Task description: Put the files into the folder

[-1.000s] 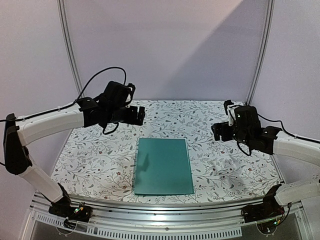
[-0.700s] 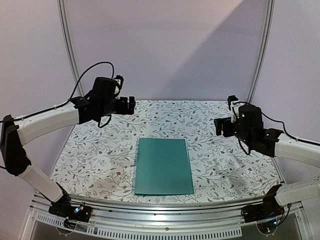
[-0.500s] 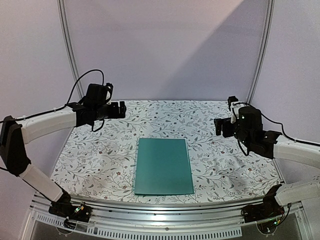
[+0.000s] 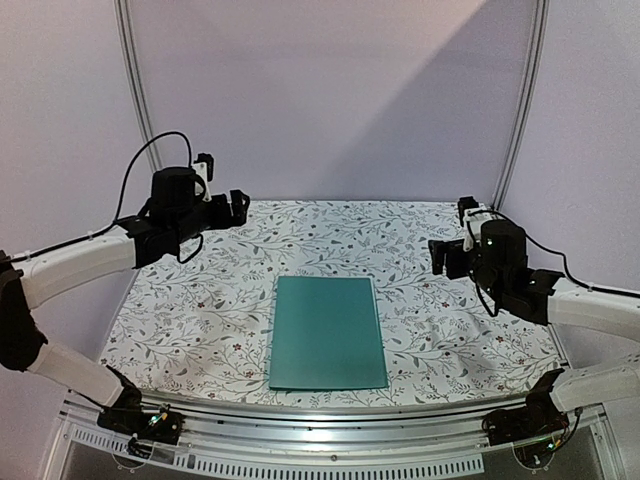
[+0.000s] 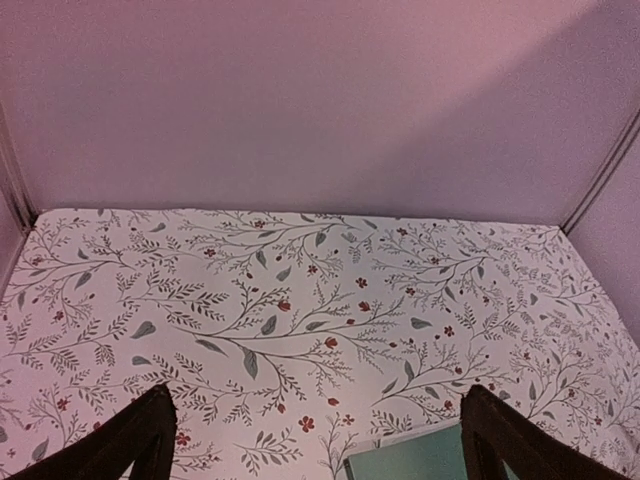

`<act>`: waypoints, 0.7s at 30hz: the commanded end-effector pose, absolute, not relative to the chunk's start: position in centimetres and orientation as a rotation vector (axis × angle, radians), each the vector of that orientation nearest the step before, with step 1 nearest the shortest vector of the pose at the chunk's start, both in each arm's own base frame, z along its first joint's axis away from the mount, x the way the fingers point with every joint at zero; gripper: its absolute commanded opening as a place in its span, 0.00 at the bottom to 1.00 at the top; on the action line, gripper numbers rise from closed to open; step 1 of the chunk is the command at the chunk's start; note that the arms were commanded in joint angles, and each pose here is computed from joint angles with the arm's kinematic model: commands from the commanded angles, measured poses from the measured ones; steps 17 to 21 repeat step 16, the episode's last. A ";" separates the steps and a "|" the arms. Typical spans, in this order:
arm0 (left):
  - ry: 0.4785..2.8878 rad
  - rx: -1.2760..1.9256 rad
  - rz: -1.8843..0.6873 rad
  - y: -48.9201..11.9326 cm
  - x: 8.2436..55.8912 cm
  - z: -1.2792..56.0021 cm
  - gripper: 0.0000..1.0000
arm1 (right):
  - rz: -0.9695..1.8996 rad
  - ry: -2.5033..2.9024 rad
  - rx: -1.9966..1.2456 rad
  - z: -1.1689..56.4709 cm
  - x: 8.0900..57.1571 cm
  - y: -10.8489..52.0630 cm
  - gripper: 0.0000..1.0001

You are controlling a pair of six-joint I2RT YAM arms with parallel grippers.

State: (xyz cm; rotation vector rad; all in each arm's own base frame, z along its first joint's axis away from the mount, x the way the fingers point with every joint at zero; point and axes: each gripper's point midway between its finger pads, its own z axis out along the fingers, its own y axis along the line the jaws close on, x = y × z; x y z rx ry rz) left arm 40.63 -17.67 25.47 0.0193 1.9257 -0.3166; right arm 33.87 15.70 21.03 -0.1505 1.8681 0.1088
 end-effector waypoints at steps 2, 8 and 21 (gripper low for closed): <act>1.812 0.018 -0.289 -16.9 39.9 28.1 0.99 | 0.160 1.819 -0.155 21.9 33.2 15.7 0.99; 1.922 0.027 -0.177 -16.6 40.6 26.1 0.99 | 0.149 1.812 -0.163 22.0 33.0 15.5 0.99; 1.949 0.033 -0.156 -16.6 40.7 25.5 0.99 | 0.138 1.827 -0.164 21.5 33.1 15.4 0.99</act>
